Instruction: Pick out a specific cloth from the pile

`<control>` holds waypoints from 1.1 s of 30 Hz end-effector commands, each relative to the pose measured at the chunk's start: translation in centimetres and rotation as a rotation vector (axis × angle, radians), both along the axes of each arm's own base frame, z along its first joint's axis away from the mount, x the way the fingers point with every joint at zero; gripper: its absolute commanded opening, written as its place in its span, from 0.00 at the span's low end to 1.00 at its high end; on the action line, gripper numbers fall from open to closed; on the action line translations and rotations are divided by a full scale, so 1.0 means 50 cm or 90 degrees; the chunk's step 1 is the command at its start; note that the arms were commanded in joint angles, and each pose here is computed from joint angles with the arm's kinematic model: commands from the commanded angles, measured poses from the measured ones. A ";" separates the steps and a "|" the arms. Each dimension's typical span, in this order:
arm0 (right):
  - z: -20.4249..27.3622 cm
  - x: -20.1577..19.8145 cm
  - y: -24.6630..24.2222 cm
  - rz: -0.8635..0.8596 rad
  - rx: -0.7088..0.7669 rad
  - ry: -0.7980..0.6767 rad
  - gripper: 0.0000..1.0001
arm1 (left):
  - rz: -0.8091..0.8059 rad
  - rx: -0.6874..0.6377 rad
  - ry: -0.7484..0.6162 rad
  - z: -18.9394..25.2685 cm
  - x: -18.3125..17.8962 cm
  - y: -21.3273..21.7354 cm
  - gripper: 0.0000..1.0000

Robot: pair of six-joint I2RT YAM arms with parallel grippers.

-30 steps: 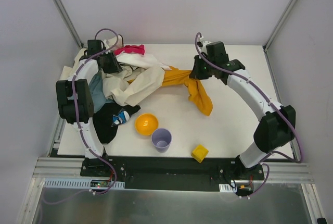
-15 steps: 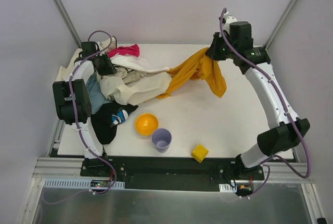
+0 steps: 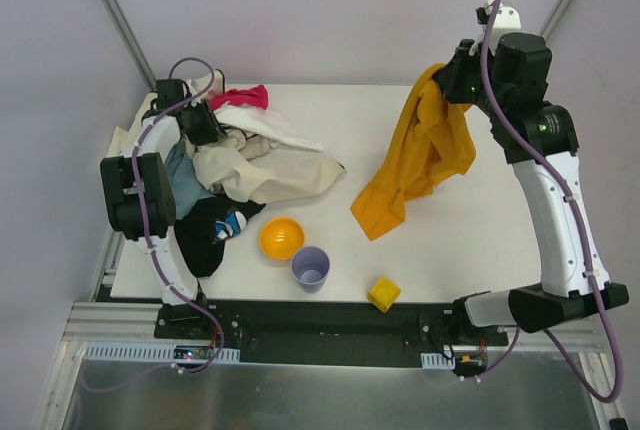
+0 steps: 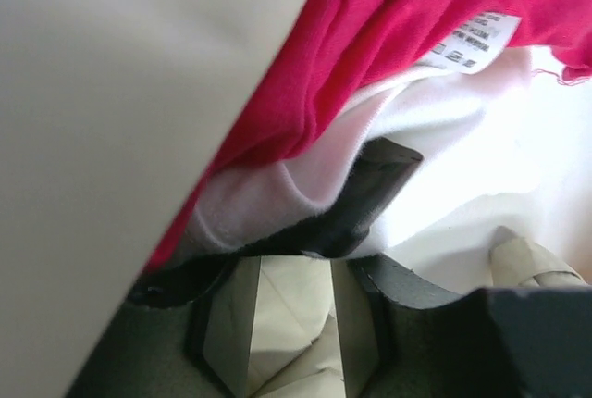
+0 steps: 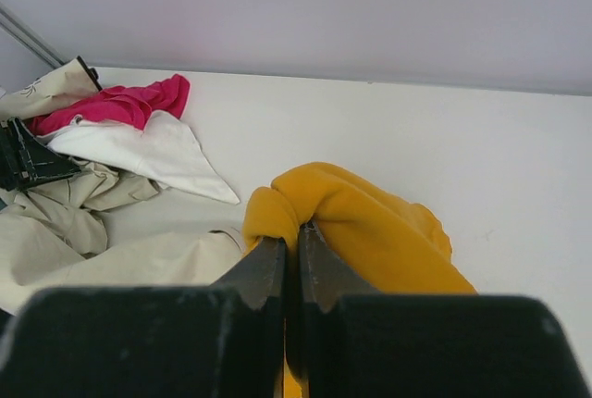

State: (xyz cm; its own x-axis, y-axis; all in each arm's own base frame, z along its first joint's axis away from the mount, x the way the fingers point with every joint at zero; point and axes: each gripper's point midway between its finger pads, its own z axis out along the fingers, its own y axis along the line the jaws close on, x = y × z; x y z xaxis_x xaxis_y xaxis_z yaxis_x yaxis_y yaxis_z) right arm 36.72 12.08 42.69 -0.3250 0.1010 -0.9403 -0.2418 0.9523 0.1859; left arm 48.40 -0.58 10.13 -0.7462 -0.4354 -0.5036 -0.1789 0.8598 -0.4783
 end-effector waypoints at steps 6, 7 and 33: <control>0.105 -0.017 -0.040 -0.045 0.002 -0.105 0.00 | -0.026 -0.060 -0.125 0.206 -0.025 -0.025 0.53; 0.106 -0.017 -0.041 -0.047 0.001 -0.106 0.00 | -0.036 -0.072 -0.139 0.229 -0.030 -0.034 0.60; 0.113 0.000 -0.102 -0.109 -0.061 -0.108 0.00 | -0.314 -0.203 -0.241 0.432 -0.253 -0.292 0.99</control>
State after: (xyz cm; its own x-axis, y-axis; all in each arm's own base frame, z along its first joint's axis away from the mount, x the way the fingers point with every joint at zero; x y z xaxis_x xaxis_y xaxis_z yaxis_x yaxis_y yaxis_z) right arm 37.01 9.36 43.51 -0.2860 0.0634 -0.9561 -0.1609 0.9805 0.1131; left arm 37.76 -14.00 31.27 -0.6861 -0.3017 -0.6620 0.3743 0.6339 -0.6768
